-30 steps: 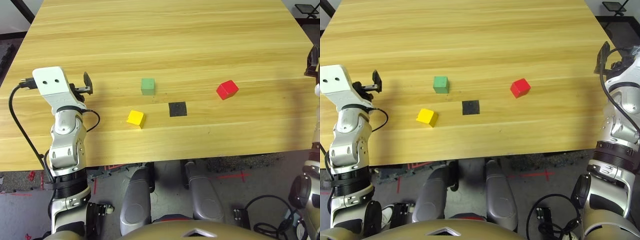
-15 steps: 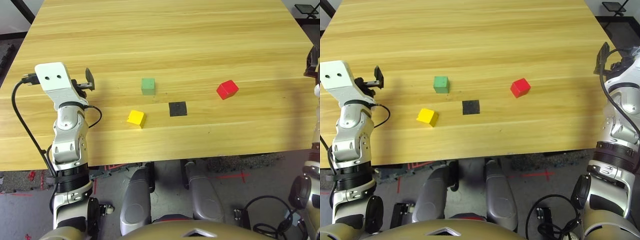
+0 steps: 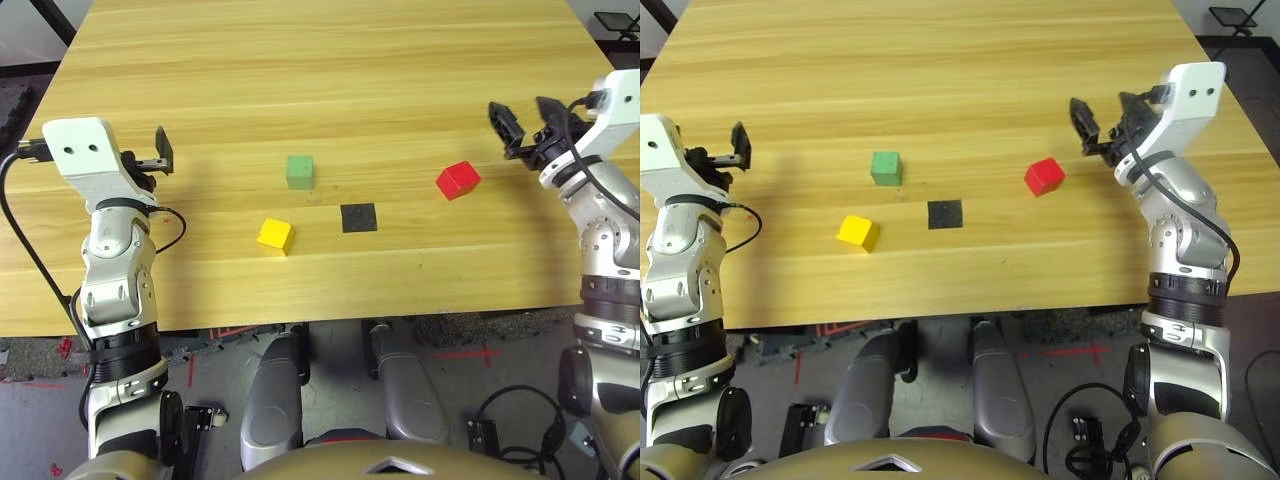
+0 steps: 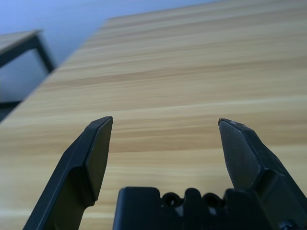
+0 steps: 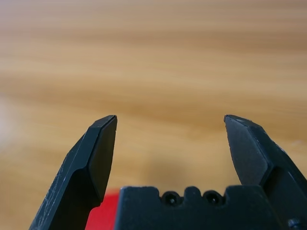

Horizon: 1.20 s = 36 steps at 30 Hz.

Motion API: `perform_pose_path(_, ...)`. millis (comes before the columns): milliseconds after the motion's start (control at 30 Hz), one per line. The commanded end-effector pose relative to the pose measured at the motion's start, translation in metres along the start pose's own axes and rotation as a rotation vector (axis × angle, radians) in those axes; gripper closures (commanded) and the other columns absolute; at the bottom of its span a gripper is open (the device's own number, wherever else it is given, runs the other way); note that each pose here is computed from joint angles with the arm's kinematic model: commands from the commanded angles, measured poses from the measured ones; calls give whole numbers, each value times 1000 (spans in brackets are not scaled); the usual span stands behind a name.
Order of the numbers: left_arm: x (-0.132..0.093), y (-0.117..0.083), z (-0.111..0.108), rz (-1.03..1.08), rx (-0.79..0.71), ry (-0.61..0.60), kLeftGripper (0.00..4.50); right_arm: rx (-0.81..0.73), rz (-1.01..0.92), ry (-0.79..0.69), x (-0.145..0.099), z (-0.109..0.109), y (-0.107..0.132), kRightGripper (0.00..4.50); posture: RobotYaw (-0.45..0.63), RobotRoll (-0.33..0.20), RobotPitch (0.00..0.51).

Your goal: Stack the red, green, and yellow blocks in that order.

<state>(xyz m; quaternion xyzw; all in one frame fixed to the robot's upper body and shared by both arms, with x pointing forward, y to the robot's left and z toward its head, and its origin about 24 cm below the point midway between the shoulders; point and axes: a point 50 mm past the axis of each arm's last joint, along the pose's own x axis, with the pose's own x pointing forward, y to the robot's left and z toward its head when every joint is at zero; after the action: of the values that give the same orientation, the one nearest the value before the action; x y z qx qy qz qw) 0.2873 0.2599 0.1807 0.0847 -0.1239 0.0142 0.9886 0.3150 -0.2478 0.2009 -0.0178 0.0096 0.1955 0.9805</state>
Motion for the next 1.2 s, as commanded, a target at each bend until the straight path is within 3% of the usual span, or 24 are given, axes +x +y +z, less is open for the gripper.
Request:
perform_pose_path(33, -1, -6, -3, -146, 0, 17, 22, -6, 129, 90, -4, 1, 17, 0, 250, -28, 279)
perform_pose_path(400, 12, -13, -4, -343, -12, 17, 22, -112, 235, 220, -12, 7, 34, 0, 225, -51, 274)
perform_pose_path(733, 4, -38, 9, -684, -59, -54, 22, -163, 184, 302, -20, -1, 26, 0, 224, -54, 264)
perform_pose_path(900, 6, -39, 13, -751, -75, -64, 22, -167, 182, 324, -21, -6, 23, 0, 226, -54, 266)
perform_pose_path(1200, 7, -56, 37, -979, -89, -131, 22, -163, 189, 375, -15, -27, 18, 0, 256, -44, 276)
